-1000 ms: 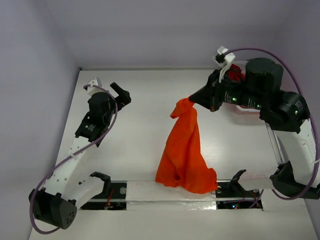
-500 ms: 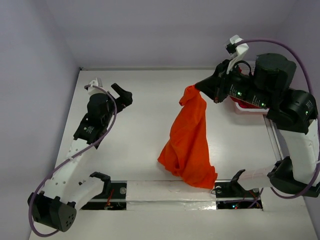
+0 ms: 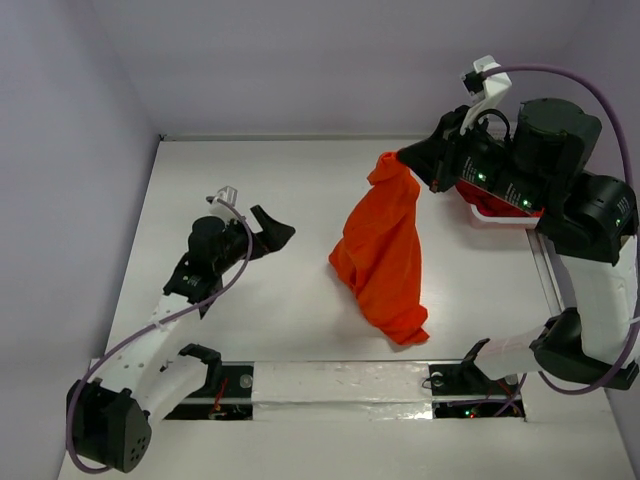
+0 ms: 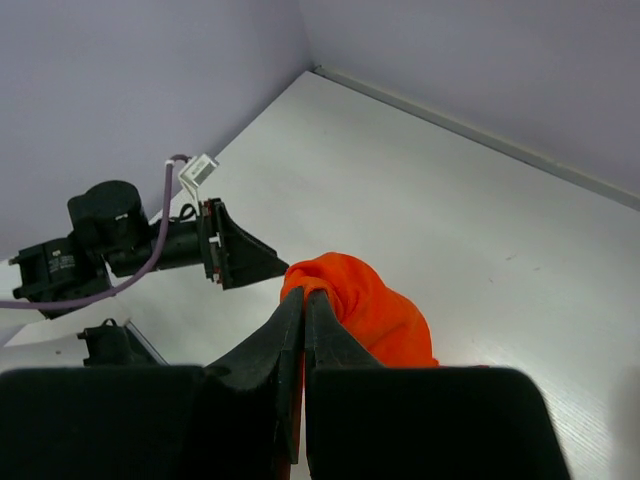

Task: Fold and stack the t-shirts
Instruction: Move the tshirt to the center of the board, then flatten out the tshirt

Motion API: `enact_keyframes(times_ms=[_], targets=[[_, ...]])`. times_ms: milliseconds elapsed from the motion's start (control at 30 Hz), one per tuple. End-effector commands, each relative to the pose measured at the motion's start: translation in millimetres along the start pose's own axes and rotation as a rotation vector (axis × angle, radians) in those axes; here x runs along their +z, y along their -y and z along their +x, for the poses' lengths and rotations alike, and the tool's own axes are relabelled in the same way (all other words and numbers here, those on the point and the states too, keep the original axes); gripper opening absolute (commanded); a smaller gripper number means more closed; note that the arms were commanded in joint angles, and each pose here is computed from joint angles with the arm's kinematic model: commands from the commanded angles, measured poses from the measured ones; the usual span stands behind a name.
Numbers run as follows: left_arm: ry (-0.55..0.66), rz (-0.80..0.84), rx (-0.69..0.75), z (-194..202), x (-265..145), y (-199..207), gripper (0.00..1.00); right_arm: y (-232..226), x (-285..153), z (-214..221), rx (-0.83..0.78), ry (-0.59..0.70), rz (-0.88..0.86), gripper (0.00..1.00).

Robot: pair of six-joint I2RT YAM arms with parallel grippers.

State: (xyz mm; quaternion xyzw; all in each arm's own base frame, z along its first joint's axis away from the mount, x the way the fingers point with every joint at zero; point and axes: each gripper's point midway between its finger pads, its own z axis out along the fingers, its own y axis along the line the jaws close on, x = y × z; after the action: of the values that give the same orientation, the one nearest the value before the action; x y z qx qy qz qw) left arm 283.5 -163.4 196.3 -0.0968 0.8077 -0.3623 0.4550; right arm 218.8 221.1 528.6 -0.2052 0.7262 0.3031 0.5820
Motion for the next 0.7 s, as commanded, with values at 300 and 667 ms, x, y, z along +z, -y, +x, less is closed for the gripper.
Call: enact_keyframes(times_ms=[300, 667], targets=[[-0.105, 0.427, -0.146, 36.7, 8.2, 48.0, 0.99, -7.1, -22.7, -39.3, 0.014, 0.145, -0.023, 0.0], [-0.137, 0.749, -0.354, 55.8, 10.7, 81.6, 0.99, -7.7, -46.1, -55.2, 0.022, 0.202, -0.021, 0.0]])
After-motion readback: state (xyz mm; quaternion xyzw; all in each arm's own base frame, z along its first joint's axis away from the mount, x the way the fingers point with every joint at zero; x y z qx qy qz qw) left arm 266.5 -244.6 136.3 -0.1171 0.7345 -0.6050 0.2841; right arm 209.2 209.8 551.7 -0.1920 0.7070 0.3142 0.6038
